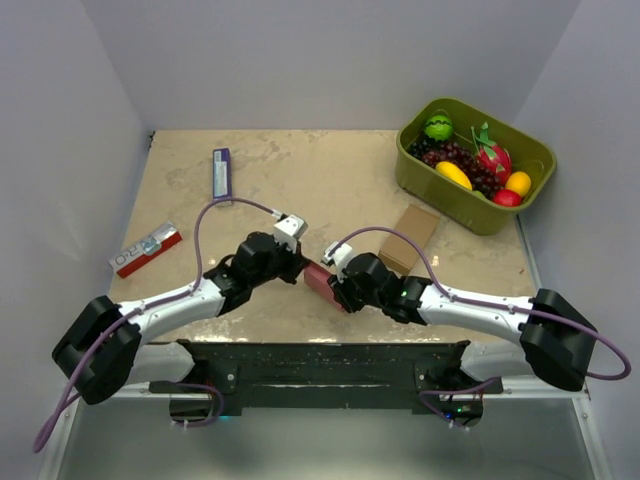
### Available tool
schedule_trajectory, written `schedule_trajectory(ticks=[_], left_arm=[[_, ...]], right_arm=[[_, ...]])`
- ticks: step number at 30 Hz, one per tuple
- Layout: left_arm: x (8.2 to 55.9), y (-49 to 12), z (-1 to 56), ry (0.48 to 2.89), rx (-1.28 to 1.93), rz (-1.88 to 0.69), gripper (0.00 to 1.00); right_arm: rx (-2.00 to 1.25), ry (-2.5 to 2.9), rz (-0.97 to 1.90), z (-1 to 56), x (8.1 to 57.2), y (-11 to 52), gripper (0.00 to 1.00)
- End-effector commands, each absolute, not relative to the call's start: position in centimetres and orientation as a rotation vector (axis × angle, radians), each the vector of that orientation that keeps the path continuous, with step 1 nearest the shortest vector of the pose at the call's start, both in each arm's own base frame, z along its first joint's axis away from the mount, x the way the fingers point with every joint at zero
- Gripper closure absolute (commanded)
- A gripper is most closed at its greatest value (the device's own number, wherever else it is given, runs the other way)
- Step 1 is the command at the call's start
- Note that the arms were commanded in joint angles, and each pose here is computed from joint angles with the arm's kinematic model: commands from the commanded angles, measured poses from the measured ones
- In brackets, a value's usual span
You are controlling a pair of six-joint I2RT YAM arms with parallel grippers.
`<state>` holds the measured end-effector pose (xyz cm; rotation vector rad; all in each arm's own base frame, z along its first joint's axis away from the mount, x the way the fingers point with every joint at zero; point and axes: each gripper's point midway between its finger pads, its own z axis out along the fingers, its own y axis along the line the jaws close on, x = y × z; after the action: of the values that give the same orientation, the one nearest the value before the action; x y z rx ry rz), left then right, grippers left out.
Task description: Fold the paper box
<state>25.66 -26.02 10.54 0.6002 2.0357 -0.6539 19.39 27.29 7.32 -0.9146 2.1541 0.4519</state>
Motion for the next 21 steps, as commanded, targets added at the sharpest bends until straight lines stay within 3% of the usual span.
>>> schedule_trajectory(ticks=[1,10,21], left_arm=[[23.6,-26.3,8.4,2.09,0.511,-0.761,1.0],[23.2,-25.6,8.5,1.954,0.544,-0.769,1.0],[22.8,-23.9,7.2,1.96,0.557,-0.687,1.0]], right_arm=[[-0.841,1.977,0.573,11.6,21.3,30.0,0.84],[-0.886,1.947,0.623,12.0,20.9,30.7,0.85],[-0.962,1.942,0.655,12.4,19.8,30.4,0.84]])
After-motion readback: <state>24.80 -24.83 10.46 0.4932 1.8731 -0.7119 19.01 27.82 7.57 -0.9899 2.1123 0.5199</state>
